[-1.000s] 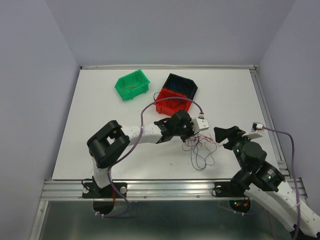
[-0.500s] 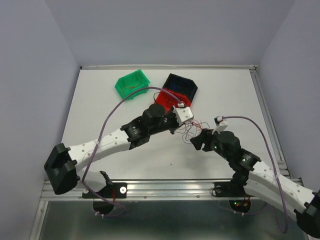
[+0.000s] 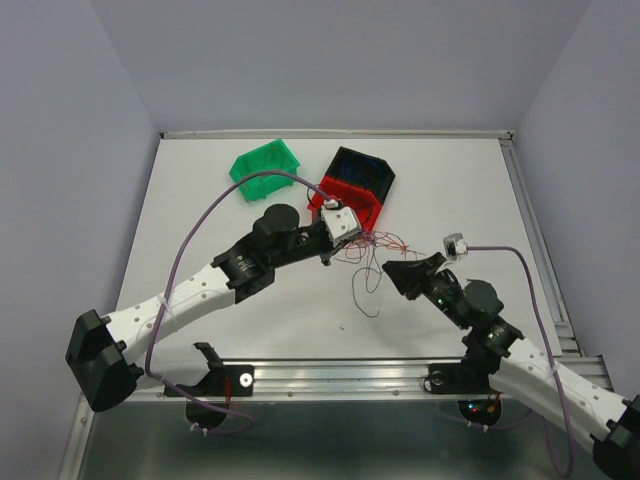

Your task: Untangle the cables

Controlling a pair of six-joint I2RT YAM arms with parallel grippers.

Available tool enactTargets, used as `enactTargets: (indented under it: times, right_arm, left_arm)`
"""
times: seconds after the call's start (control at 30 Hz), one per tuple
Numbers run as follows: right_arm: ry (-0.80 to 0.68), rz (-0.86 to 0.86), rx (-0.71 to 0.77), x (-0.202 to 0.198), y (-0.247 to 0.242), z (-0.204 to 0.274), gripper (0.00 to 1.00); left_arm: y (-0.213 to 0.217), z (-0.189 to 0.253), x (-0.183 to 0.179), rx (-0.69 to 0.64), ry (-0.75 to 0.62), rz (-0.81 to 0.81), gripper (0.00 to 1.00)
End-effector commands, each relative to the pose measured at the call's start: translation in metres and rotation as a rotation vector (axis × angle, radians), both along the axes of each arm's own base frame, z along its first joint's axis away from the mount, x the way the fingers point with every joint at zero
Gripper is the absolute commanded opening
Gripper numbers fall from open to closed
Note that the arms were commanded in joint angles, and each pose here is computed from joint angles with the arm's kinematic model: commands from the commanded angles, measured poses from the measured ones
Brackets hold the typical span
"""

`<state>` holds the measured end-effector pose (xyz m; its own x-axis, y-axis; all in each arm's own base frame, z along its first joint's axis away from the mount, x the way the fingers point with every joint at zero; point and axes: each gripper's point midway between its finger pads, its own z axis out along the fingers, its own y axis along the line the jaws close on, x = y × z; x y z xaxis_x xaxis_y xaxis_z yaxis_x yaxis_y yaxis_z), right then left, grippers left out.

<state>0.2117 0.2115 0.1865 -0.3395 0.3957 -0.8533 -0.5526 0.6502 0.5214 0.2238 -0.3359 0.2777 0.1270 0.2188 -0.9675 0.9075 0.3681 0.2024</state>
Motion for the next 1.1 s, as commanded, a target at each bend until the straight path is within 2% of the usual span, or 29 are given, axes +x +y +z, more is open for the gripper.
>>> enactTargets:
  times: [0.0,0.1,0.13,0.2,0.23,0.27,0.43,0.87,1.0,1.07]
  right_arm:
    - [-0.229,0.17,0.097,-0.034,0.009,0.041,0.29]
    - [-0.259,0.201,0.091,-0.042,0.009,0.039,0.39]
    - [-0.263,0.19,0.09,-0.04,0.008,0.04,0.54]
    - [-0.253,0.158,0.088,-0.034,0.006,0.038,0.7]
    - [-0.251,0.158,0.086,-0.034,0.006,0.037,0.7]
    - [-0.242,0.127,0.089,-0.029,0.003,0.037,0.8]
    - [-0.221,0.075,0.094,-0.021,-0.002,0.034,0.94]
    - [-0.183,-0.057,0.015,0.005,-0.012,0.011,0.94]
    - [-0.27,-0.007,0.069,-0.004,-0.006,0.026,0.94]
    - [-0.297,0.042,0.09,-0.012,-0.002,0.028,0.9]
  left_arm:
    - [-0.002,0.015,-0.002,-0.051,0.003,-0.034,0.0]
    - [-0.002,0.014,-0.004,-0.054,0.016,-0.056,0.0]
    - [-0.003,0.014,-0.006,-0.053,0.02,-0.069,0.0]
    - [-0.003,0.015,-0.007,-0.054,0.028,-0.082,0.0]
    - [-0.003,0.015,-0.008,-0.055,0.029,-0.082,0.0]
    - [-0.003,0.014,-0.008,-0.054,0.032,-0.083,0.0]
    - [0.008,0.027,-0.005,-0.087,0.013,-0.06,0.0]
    - [0.021,0.051,-0.025,-0.131,-0.01,-0.118,0.0]
    - [0.018,0.046,-0.03,-0.111,0.012,-0.156,0.0]
    - [0.012,0.041,-0.029,-0.089,0.037,-0.177,0.0]
